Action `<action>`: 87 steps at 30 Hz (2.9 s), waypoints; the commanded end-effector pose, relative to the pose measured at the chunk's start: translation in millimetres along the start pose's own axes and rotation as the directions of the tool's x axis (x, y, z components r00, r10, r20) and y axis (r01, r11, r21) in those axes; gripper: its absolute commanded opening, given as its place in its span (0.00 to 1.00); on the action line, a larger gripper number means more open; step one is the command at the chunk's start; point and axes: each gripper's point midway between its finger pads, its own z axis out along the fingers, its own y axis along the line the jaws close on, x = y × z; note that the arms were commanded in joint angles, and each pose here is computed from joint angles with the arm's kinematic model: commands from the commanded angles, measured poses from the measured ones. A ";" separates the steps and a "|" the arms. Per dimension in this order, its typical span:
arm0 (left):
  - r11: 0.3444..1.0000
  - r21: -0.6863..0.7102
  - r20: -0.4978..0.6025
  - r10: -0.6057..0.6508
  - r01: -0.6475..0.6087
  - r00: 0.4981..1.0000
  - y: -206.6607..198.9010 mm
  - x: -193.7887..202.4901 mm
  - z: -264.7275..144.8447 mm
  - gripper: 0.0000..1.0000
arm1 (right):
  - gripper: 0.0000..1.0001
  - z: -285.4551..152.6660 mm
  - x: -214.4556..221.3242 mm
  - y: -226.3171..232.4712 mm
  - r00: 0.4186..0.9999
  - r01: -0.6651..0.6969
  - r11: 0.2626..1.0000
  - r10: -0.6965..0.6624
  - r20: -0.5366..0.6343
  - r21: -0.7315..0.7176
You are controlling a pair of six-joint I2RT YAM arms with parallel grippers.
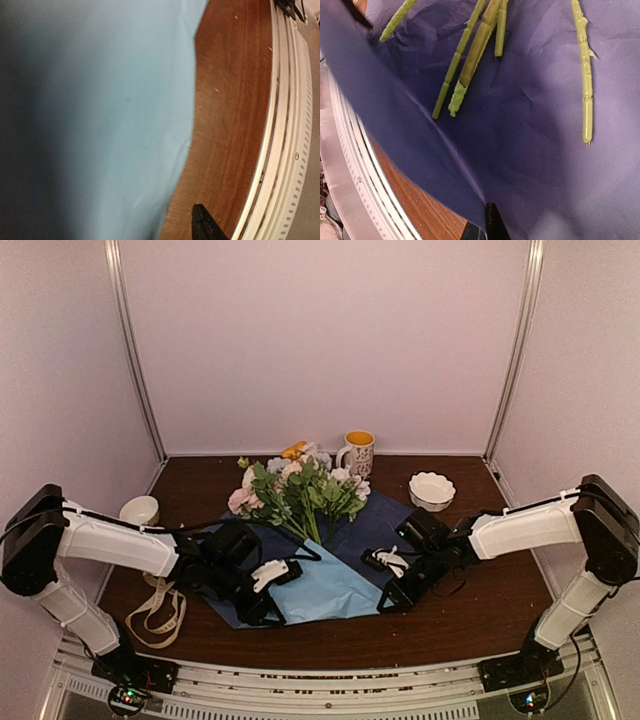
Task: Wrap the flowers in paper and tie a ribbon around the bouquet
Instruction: Press the fold line on the 1/4-folded wrapping paper.
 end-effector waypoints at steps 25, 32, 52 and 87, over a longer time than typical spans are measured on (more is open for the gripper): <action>0.999 -0.001 -0.233 -0.045 0.046 0.972 -1.3 22.6 21.0 0.00 | 0.04 -22.0 25.8 -27.0 0.970 -0.196 0.978 0.204 -0.131 0.071; 0.997 0.049 -0.225 -0.052 0.064 0.973 -5.1 23.0 26.5 0.00 | 0.22 -66.8 -20.1 -33.4 0.980 -0.195 0.959 0.182 0.078 0.204; 0.992 0.065 -0.206 -0.092 0.107 0.974 -4.0 20.9 22.4 0.14 | 0.08 15.9 -39.3 25.7 0.974 -0.135 0.988 0.120 0.193 0.071; 0.931 0.045 -0.219 -0.345 0.363 0.913 12.4 35.7 17.0 0.00 | 0.11 48.0 -48.9 74.5 0.978 0.138 0.990 -0.141 0.155 0.033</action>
